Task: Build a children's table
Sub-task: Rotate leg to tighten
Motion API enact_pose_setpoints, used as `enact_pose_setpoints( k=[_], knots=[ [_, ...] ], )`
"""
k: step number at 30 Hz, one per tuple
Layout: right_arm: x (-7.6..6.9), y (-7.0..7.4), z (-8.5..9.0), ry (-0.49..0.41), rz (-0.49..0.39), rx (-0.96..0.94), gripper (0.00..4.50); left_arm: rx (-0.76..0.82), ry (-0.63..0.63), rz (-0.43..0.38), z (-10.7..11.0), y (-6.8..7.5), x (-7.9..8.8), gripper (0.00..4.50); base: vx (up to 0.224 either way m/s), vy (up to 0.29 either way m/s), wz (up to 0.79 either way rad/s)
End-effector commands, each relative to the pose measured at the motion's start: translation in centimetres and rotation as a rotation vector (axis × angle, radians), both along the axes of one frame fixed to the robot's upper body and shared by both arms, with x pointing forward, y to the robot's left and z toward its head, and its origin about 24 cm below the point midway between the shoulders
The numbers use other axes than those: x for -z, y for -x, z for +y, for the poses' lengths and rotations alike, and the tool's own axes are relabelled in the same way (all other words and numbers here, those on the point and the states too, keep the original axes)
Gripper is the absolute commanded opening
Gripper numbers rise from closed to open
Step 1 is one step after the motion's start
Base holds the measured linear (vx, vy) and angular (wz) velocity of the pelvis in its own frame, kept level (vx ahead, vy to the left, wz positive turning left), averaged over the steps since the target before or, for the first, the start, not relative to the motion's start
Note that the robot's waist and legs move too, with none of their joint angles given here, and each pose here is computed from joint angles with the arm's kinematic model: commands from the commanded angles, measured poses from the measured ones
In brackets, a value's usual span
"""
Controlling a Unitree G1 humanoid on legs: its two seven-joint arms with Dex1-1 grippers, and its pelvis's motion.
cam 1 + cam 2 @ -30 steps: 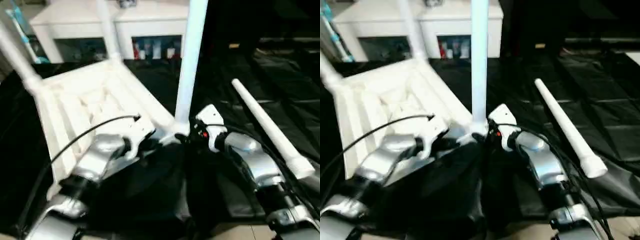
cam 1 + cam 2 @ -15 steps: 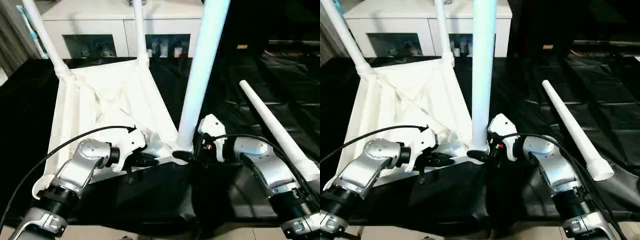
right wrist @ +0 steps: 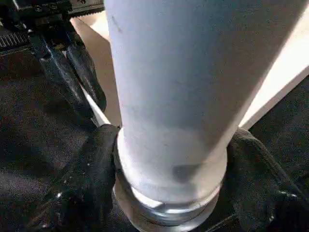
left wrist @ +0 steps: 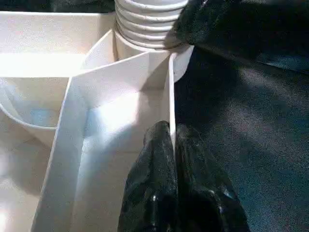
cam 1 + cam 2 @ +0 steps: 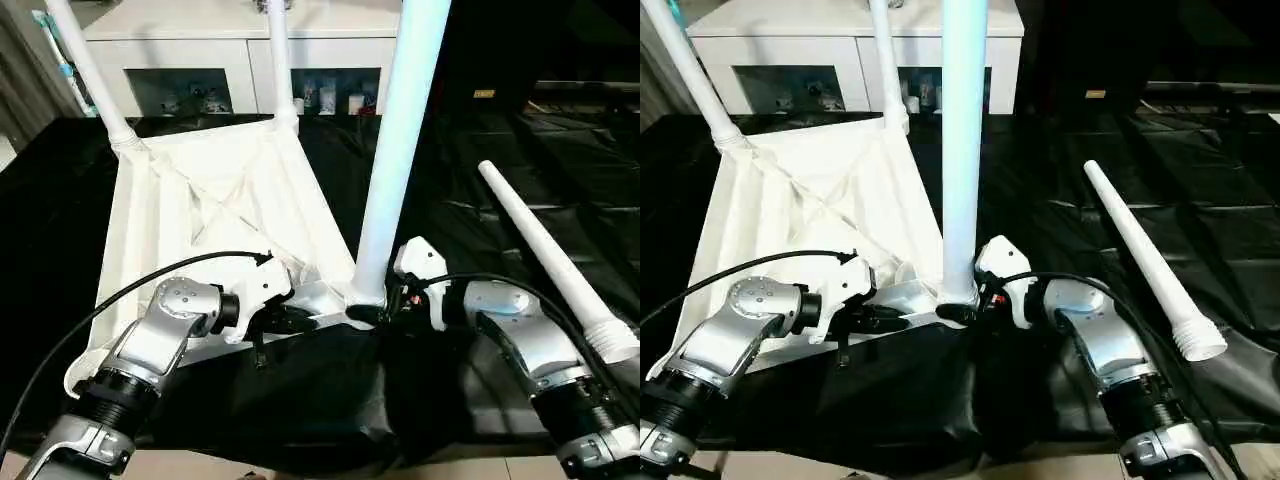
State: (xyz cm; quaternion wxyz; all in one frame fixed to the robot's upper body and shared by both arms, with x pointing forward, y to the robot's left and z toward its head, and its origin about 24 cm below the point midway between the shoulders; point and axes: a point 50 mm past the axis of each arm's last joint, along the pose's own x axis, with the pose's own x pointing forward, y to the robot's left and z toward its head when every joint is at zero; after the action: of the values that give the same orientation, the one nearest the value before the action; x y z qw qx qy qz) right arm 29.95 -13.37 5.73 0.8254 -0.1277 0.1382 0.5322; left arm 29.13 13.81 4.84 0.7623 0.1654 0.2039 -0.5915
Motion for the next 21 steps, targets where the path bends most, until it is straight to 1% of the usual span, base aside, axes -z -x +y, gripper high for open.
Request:
enact_pose_setpoints(
  k=[1,4,10,13,16,17,18,19,21],
  knots=[
    [-0.2,-0.2,-0.1,-0.001,-0.011,0.002,2.85,0.059,0.023,-0.001,-0.8,0.1,-0.5,0.0,0.0,0.0,0.0],
    [-0.1,-0.2,0.0,0.0,-0.012,0.002,2.72,0.058,0.02,0.0,-0.8,0.1,-0.5,0.0,0.0,0.0,0.0],
    [0.2,-0.3,0.0,0.005,-0.014,0.001,2.7,0.055,0.016,0.003,-0.7,0.0,-0.5,0.0,0.0,0.0,0.0],
    [0.5,-0.4,0.0,-0.008,-0.013,0.035,2.7,0.038,0.018,0.007,-0.7,0.0,-0.3,0.0,0.0,0.0,0.0],
    [1.1,-1.0,0.1,-0.051,0.004,0.145,2.7,-0.016,0.001,0.007,-0.7,-0.5,0.1,0.0,0.0,0.0,0.0],
    [1.8,-1.5,0.4,-0.068,0.012,0.252,2.7,-0.084,0.007,0.007,-1.0,-1.1,0.4,0.0,0.0,0.0,0.0],
    [2.0,-1.6,0.5,-0.071,0.015,0.28,2.7,-0.104,0.01,0.007,-1.1,-1.2,0.5,0.0,0.0,0.0,0.0],
    [2.5,-1.9,1.0,-0.08,0.022,0.357,2.7,-0.152,0.019,0.008,-1.5,-1.7,0.7,0.0,0.0,0.0,0.0],
    [2.7,-2.0,1.3,-0.084,0.026,0.394,2.7,-0.174,0.02,0.005,-1.8,-1.9,0.8,0.0,-0.029,-0.003,-0.01]
  ],
)
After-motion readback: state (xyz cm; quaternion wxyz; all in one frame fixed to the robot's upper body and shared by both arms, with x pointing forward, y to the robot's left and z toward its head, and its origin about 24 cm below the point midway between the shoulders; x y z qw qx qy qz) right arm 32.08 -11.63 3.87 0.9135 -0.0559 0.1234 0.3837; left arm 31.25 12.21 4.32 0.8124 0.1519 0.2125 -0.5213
